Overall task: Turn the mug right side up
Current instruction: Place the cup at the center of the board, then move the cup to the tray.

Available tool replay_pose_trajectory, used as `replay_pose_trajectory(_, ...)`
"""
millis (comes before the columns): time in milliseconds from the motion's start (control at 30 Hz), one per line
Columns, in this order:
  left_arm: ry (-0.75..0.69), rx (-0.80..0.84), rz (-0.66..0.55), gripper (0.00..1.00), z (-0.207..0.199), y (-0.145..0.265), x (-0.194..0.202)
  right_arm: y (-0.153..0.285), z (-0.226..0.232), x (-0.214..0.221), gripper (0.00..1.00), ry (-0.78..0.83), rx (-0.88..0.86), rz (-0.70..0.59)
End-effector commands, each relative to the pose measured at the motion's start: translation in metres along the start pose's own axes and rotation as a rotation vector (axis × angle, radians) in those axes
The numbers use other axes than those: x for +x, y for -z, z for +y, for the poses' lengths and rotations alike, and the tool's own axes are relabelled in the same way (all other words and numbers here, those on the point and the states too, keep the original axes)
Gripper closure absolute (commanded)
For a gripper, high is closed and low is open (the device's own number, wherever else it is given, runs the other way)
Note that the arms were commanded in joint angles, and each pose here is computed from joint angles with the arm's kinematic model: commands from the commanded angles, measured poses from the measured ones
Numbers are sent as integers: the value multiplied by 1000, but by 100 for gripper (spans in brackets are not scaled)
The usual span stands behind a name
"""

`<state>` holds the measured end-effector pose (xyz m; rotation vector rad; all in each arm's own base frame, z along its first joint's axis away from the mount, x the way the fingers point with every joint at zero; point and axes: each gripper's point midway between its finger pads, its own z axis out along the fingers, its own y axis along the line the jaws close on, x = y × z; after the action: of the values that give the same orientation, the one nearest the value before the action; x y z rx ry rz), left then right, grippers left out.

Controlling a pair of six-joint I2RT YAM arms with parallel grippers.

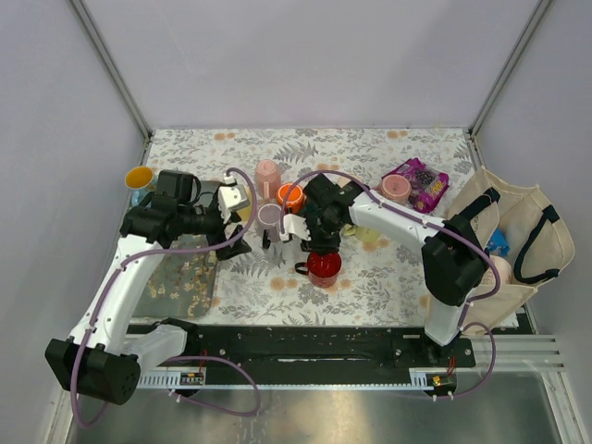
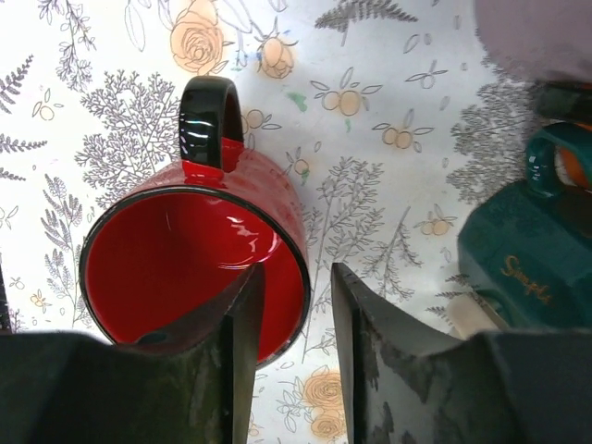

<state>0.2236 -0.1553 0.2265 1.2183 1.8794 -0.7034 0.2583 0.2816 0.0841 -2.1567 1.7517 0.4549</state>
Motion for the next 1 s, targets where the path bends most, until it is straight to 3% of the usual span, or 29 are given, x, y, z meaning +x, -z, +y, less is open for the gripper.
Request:
replay_pose_trajectory(0,-188,95,-15,12,-16,0,-13,65,-29,-39,52,-54,159,-159)
replay_pose_trajectory(200,-247,179,0,14,-29,-32,-8,157,-61,-32,32,-439,289,-408)
replay_pose_trajectory(400,-300,259,52,25,-38,-82,1,229,-72,11,30,-709,482,-541)
replay_pose_trajectory(567,-284,298,153,30,-45,-126,16,244,-60,22,30,-730,583,-545)
replay_pose_trajectory(800,-316,205,225,26,-34,-167,30,244,-51,27,30,-772,613,-558)
replay_pose_trajectory(967,-321,248,269,28,-43,-189,43,246,-47,27,30,-769,618,-561)
